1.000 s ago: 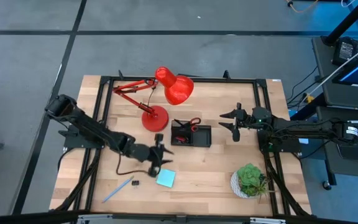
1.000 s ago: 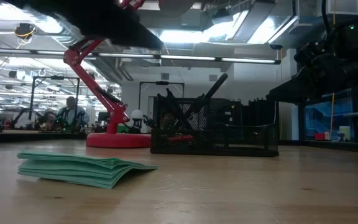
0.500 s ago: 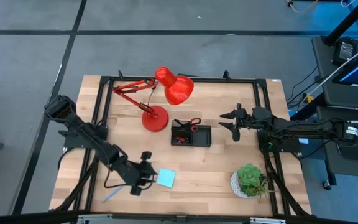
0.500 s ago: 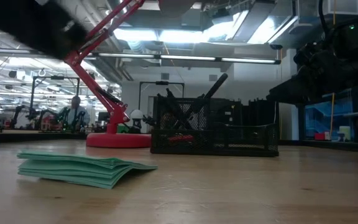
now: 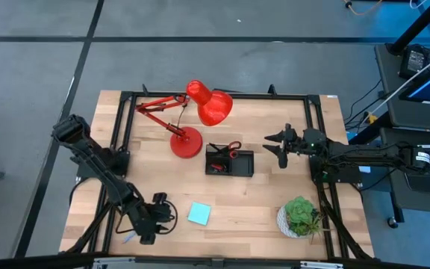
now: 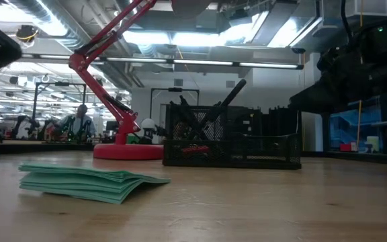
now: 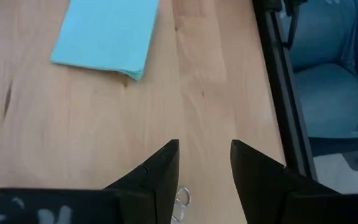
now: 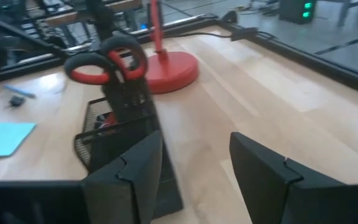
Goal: Pick and place office supplies into organizer
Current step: Put the black binder clip into the black desk organizer
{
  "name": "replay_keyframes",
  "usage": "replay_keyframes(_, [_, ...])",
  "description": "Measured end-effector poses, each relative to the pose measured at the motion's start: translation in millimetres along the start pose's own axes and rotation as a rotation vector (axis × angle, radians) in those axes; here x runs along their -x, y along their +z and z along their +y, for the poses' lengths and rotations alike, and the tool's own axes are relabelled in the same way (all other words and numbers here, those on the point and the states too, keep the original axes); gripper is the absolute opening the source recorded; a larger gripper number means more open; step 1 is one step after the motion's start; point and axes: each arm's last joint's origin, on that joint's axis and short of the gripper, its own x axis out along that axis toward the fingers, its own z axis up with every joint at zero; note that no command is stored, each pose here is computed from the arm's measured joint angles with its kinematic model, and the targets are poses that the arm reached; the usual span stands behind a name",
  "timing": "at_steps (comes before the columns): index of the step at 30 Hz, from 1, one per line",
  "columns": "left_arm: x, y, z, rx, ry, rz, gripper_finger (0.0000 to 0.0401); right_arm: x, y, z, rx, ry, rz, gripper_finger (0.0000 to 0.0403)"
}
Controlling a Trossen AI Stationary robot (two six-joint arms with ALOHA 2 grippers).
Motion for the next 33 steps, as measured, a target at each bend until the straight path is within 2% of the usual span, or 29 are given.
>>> replay_keyframes(8, [2.7, -5.0, -7.4, 0.023, 0.047, -0.038, 0.0126, 0.1, 0.3, -1.9, 0.0, -0.066, -0.01, 0.0191])
replay_keyframes(13, [0.9, 16.2, -27.5, -0.059, 0.052, -0.065, 0.0115, 0.1, 0.3, -1.9, -0.001, -0.065, -0.01, 0.0191])
replay_keyframes(17, [-4.6, 20.9, -38.3, -0.101, 0.144, 0.034, 0.0114, 0.1, 0.3, -1.9, -0.001, -0.065, -0.01, 0.0191])
replay_keyframes(23, [-17.2, 5.1, -32.8, 0.036, 0.317, 0.286, 0.0114, 0.1, 0.3, -1.9, -0.001, -0.065, -0.01, 0.0191])
replay_keyframes(29, [-32.4, -3.4, -33.2, 0.06, 0.314, 0.368, 0.0114, 0.1, 0.3, -1.8, -0.025, -0.064, -0.011, 0.0191])
replay_keyframes(33, [-34.1, -4.5, -32.7, 0.077, 0.325, 0.371, 0.0114, 0.1, 0.3, -1.9, -0.026, -0.065, -0.011, 0.0191])
